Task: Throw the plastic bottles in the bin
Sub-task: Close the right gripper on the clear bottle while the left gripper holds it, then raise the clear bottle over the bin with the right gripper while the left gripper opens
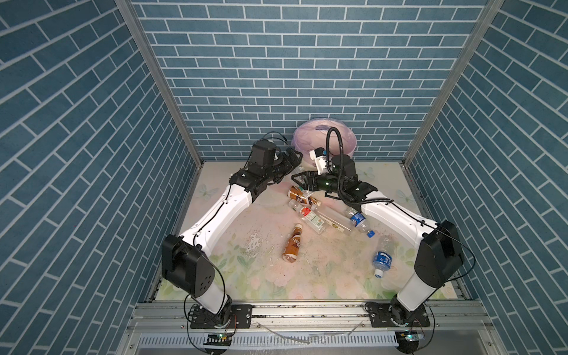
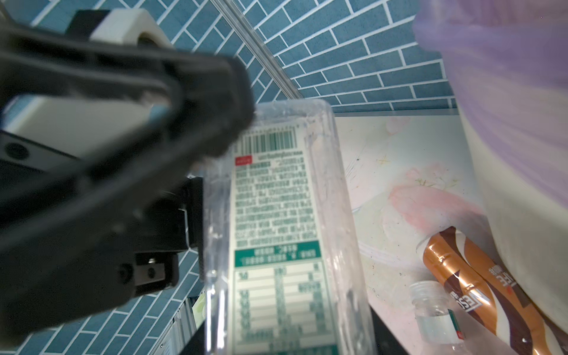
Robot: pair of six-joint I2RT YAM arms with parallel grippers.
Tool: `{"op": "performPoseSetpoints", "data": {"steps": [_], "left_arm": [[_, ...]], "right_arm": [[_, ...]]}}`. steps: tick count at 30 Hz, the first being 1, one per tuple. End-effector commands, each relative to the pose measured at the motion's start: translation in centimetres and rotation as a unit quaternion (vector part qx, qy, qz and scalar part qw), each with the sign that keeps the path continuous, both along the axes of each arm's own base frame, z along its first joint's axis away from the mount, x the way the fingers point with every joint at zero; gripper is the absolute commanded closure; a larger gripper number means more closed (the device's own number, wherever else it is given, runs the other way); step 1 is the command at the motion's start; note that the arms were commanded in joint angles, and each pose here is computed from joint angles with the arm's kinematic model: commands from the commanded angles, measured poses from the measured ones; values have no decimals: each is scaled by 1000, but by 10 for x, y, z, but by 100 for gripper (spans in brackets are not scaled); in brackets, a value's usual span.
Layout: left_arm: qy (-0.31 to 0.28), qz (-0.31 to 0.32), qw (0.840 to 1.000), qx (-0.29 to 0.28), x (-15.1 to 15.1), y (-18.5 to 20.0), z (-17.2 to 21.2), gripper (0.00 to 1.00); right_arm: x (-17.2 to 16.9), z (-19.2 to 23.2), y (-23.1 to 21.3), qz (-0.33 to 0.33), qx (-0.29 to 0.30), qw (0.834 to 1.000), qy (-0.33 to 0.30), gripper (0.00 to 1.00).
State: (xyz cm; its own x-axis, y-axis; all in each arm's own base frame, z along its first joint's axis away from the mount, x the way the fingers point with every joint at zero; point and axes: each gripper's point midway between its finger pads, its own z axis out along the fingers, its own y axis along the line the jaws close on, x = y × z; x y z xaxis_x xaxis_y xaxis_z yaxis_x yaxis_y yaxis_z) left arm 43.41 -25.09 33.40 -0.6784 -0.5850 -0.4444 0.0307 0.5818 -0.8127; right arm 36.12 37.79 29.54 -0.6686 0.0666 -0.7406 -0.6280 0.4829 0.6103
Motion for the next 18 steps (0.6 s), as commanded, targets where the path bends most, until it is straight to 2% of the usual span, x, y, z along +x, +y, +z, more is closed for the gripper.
{"op": "performPoseSetpoints", "data": {"steps": [1, 7, 11, 15, 18], "left_arm": [[-40, 5, 999, -1, 0, 6, 35, 1], [-92, 13, 996, 2, -10, 18, 74, 1], [-123, 6, 992, -3, -15, 17, 89, 1], [-147, -17, 989, -15, -16, 4, 98, 1], [-163, -37, 986, -22, -17, -9, 106, 1]], "right_arm": [[-7, 25, -14, -8, -8, 999, -32, 58], [-5, 52, -55, -48, -22, 997, -65, 59], [10, 82, -106, -108, -13, 990, -90, 60], [26, 115, -166, -181, -7, 976, -118, 61], [31, 152, -211, -237, -9, 959, -157, 61]]}}
